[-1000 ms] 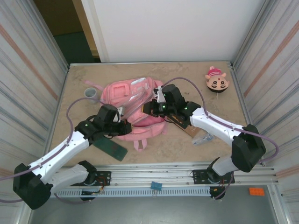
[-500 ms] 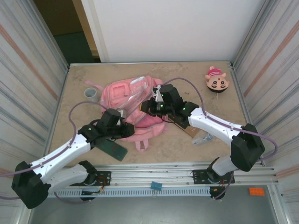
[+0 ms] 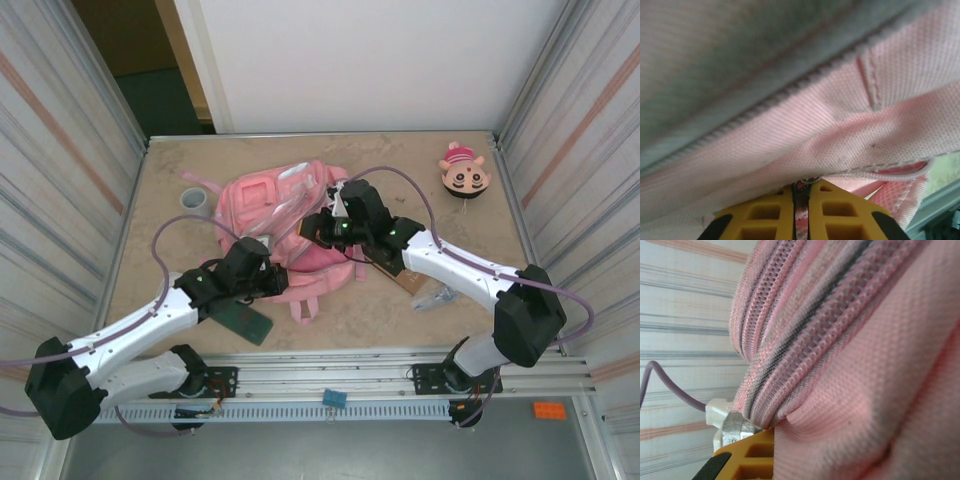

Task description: Pack the student bag

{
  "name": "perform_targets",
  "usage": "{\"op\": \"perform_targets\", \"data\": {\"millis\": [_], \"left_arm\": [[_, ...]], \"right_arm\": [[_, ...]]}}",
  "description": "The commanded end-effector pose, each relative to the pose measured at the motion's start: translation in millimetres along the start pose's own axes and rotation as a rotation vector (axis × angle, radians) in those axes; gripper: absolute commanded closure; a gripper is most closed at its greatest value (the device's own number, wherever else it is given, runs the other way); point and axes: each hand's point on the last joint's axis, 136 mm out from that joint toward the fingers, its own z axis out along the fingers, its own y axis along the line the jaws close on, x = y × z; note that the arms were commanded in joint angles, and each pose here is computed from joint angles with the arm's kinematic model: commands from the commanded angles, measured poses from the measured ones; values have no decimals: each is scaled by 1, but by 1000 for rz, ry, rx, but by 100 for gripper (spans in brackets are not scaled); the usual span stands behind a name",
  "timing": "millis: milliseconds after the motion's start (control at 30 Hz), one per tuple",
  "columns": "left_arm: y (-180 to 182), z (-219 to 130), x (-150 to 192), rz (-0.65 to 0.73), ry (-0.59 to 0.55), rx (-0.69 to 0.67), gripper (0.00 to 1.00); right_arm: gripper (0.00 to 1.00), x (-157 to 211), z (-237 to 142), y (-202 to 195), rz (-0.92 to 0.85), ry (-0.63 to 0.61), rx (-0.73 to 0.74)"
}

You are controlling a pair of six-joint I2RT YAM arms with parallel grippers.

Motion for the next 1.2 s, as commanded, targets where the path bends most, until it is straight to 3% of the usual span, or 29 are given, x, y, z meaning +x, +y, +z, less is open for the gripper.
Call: {"op": "perform_targets", "data": {"millis": [0,300,467,667,933,1167], "left_arm": [[4,-5,-8,-16,-26,-23,98],[-28,-27,-26,-158,49,247,100],[-27,-31,-21,-141,130,284,100],[-40,-26,-20,-225,208,414,100],[-10,-35,0,68,316,210,100],[36,-37,-7,246,288,-48,100]], "right_arm": [[100,-15,-14,37,-95,-38,-84],[100,-5,-11,18,-142,92,-83],[100,-4,-16,15,-196,138,-59],[100,6,-19,10,-340,189,-27],[100,7,-33,4,-411,268,-23],[100,2,-45,4,-388,315,-30]]}}
